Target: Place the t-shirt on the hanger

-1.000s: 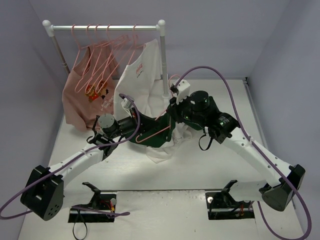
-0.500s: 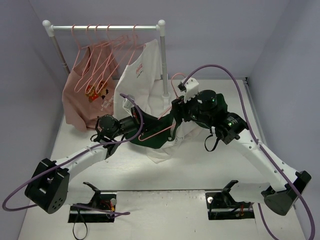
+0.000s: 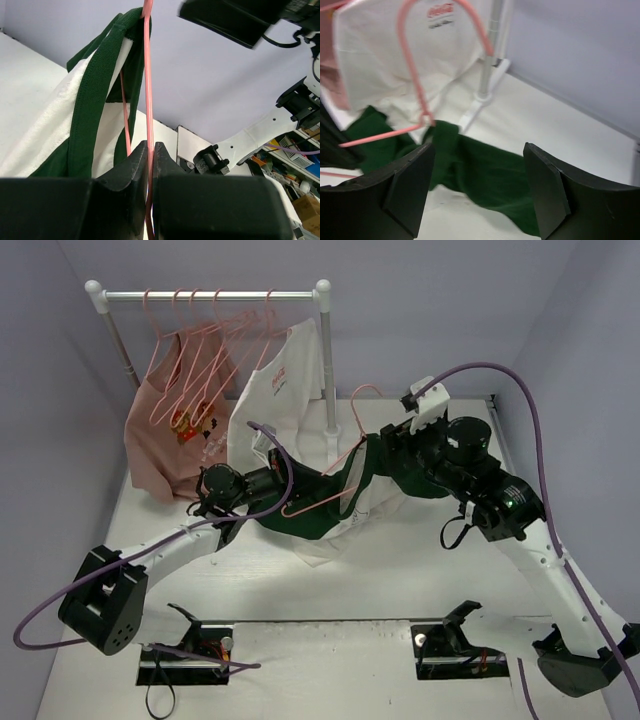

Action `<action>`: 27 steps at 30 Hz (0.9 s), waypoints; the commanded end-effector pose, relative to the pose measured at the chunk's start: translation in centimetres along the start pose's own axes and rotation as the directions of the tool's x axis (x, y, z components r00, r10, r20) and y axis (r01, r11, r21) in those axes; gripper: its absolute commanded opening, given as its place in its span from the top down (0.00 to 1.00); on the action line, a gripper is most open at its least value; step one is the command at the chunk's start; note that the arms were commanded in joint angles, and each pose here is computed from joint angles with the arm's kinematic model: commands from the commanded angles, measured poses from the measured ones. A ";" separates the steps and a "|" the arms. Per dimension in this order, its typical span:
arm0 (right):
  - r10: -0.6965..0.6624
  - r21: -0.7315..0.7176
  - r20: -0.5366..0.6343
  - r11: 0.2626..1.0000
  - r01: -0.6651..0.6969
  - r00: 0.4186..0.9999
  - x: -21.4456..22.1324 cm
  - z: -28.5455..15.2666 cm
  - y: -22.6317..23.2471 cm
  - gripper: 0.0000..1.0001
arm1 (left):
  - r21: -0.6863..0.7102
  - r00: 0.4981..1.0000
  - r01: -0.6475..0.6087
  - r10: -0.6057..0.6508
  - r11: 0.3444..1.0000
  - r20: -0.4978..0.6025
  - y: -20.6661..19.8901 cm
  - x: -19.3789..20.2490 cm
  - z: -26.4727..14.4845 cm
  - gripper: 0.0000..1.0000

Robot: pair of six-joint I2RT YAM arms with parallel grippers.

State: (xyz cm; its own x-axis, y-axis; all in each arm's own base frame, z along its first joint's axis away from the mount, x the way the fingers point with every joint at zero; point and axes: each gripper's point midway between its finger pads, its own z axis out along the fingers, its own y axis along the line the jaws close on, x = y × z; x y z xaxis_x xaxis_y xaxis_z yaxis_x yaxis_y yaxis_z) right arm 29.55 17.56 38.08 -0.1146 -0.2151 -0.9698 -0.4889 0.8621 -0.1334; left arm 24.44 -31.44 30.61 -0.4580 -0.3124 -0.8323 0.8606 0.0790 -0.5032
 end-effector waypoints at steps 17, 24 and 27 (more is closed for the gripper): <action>-0.216 -0.289 -0.070 0.939 0.187 0.974 4.1 2.2 -1.4 0.37 | 0.152 0.979 -0.199 0.189 0.968 0.081 -5.3 -5.2 0.9 1.00; -0.234 -0.306 -0.114 0.933 0.190 0.965 5.7 2.8 -1.4 0.52 | 0.190 0.981 -0.194 0.190 0.962 0.044 -5.6 -4.9 1.2 1.00; -0.233 -0.332 -0.103 0.925 0.187 0.967 5.5 2.9 -0.9 0.76 | 0.181 0.981 -0.193 0.195 0.964 0.005 -5.2 -4.7 1.4 1.00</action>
State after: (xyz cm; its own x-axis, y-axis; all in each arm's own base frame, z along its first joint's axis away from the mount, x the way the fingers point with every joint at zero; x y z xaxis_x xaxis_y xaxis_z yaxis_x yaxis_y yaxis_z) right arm 31.82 15.84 31.00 -0.1345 -0.4791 -0.8674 -0.7344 0.6359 -0.2374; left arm 23.46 -31.92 31.37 -0.4840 -0.2337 -0.8432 0.8640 0.0247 -0.5028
